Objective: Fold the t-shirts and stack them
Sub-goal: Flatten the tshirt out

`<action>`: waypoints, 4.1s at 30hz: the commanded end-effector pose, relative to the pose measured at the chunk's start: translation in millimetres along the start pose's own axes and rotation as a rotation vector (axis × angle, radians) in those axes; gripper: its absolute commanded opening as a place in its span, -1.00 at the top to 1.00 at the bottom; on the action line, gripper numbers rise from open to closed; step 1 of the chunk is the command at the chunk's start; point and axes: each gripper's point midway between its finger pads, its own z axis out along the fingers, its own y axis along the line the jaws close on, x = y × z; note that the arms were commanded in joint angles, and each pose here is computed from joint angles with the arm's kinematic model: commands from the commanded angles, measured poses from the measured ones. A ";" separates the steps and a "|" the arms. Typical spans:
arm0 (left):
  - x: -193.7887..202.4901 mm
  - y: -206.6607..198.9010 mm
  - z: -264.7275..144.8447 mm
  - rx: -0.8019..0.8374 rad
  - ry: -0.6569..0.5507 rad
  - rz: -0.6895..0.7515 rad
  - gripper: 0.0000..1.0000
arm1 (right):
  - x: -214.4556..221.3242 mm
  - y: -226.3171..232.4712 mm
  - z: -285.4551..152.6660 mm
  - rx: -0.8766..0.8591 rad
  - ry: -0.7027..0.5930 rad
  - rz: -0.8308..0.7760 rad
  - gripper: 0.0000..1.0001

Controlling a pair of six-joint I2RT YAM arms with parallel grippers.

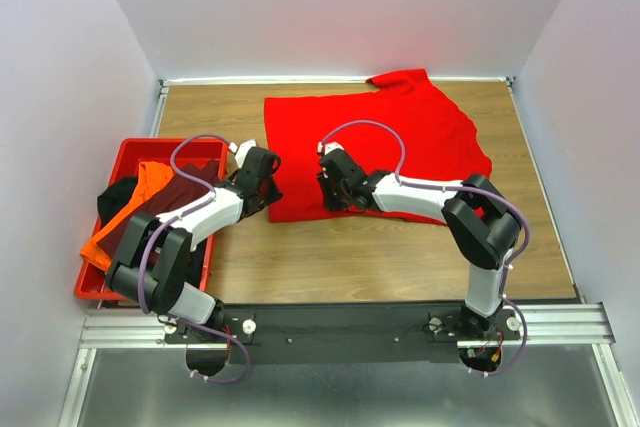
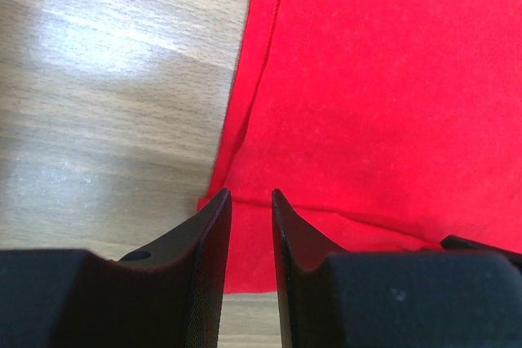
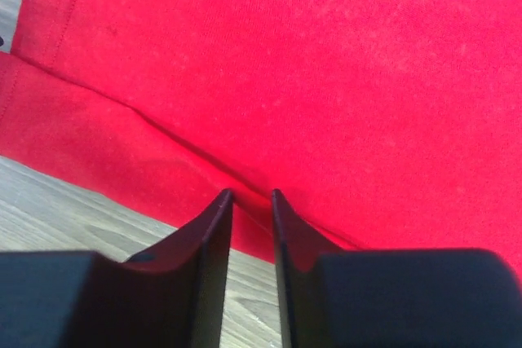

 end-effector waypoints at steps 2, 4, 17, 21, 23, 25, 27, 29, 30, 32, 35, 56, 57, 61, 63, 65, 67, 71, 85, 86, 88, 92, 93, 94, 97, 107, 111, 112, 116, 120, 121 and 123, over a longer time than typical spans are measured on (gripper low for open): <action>-13.3 -11.9 2.2 0.033 -0.021 0.010 0.32 | 9.6 -4.3 5.9 0.029 0.009 -0.014 0.54; -15.1 -13.0 2.3 0.036 -0.024 0.011 0.32 | 10.3 -4.2 4.8 0.029 0.008 -0.013 0.63; -17.7 -13.8 3.4 0.041 -0.019 0.025 0.33 | 16.6 1.2 -25.3 -0.033 0.000 0.015 0.99; -19.0 -18.1 2.5 0.057 -0.015 0.030 0.32 | 27.5 -1.8 -33.3 -0.036 0.011 0.025 0.99; -19.4 -20.7 2.2 0.068 -0.012 0.038 0.32 | 35.2 -2.2 -35.9 -0.040 0.023 0.033 0.99; -19.3 -21.7 1.9 0.074 -0.009 0.044 0.32 | 40.3 -1.4 -36.8 -0.044 0.032 0.032 0.99; -18.4 -24.3 2.0 0.090 -0.003 0.059 0.32 | 46.5 2.3 -38.0 -0.058 0.041 0.030 0.99; -16.0 -25.8 3.2 0.100 0.009 0.069 0.32 | 51.1 6.3 -38.4 -0.074 0.049 0.029 0.99; -14.2 -27.7 3.3 0.112 0.017 0.084 0.32 | 53.1 7.1 -38.3 -0.078 0.053 0.029 0.99; -11.1 -27.9 5.7 0.117 0.030 0.099 0.32 | 54.3 13.9 -39.2 -0.106 0.051 0.029 0.92; -6.6 -29.0 9.5 0.127 0.052 0.124 0.32 | 54.4 22.8 -39.4 -0.143 0.047 0.030 0.83; 34.9 -17.4 5.6 0.129 0.151 0.201 0.49 | 40.7 62.6 -25.8 -0.318 0.035 0.036 0.61; 35.3 -17.5 4.7 0.130 0.150 0.202 0.51 | 40.1 62.8 -25.1 -0.320 0.034 0.037 0.61; 38.5 -14.3 0.5 0.132 0.153 0.203 0.57 | 43.2 64.1 -23.1 -0.326 0.042 0.037 0.60; 39.9 -12.5 -2.3 0.133 0.154 0.205 0.61 | 44.0 61.3 -23.9 -0.318 0.040 0.037 0.56; 43.3 -10.6 -4.3 0.134 0.161 0.205 0.66 | 45.4 58.9 -26.2 -0.311 0.037 0.037 0.52; 45.8 -9.6 -6.0 0.135 0.165 0.206 0.70 | 46.4 56.7 -26.7 -0.300 0.033 0.035 0.47; 53.5 -9.4 -12.5 0.148 0.175 0.209 0.77 | 48.6 53.7 -28.1 -0.290 0.032 0.036 0.46; 79.4 6.5 -26.3 0.139 0.210 0.190 0.86 | -0.5 59.2 -21.3 -0.251 -0.080 0.012 0.17; 81.2 8.8 -26.8 0.135 0.212 0.189 0.86 | -11.3 64.5 -21.7 -0.261 -0.101 0.009 0.17; 80.5 8.4 -29.6 0.138 0.208 0.174 0.88 | -13.1 66.9 -12.5 -0.260 -0.095 -0.004 0.17; 69.3 4.9 -37.6 0.139 0.168 0.144 0.90 | -24.4 78.2 5.4 -0.287 -0.097 -0.034 0.17; 65.3 3.5 -39.7 0.139 0.155 0.135 0.90 | -31.9 84.3 6.9 -0.302 -0.108 -0.038 0.17; 63.2 4.7 -41.8 0.130 0.149 0.131 0.90 | -25.8 85.7 15.7 -0.307 -0.087 -0.043 0.17; 48.2 3.8 -51.1 0.115 0.097 0.101 0.88 | -29.0 91.9 22.1 -0.331 -0.082 -0.046 0.17; 14.3 3.7 -66.9 0.096 -0.006 0.054 0.57 | -11.0 100.4 36.5 -0.369 -0.026 -0.040 0.22; 12.3 4.8 -65.1 0.089 -0.009 0.045 0.50 | -8.5 105.4 25.9 -0.386 -0.030 -0.035 0.55; 12.6 4.7 -65.3 0.090 -0.007 0.037 0.49 | -9.2 106.5 22.9 -0.392 -0.036 -0.032 0.67; 12.5 8.3 -64.0 0.085 -0.004 0.011 0.46 | -5.2 111.9 9.3 -0.432 -0.041 -0.015 0.78; 11.5 9.6 -61.7 0.092 -0.001 -0.004 0.44 | 7.7 121.5 -1.3 -0.488 -0.020 -0.007 0.78; 11.6 11.0 -60.9 0.088 0.002 -0.007 0.44 | 14.3 122.2 -2.5 -0.495 -0.008 -0.010 0.78; 12.5 10.2 -59.3 0.095 0.009 -0.004 0.42 | 18.7 128.1 -6.0 -0.509 -0.005 -0.017 0.78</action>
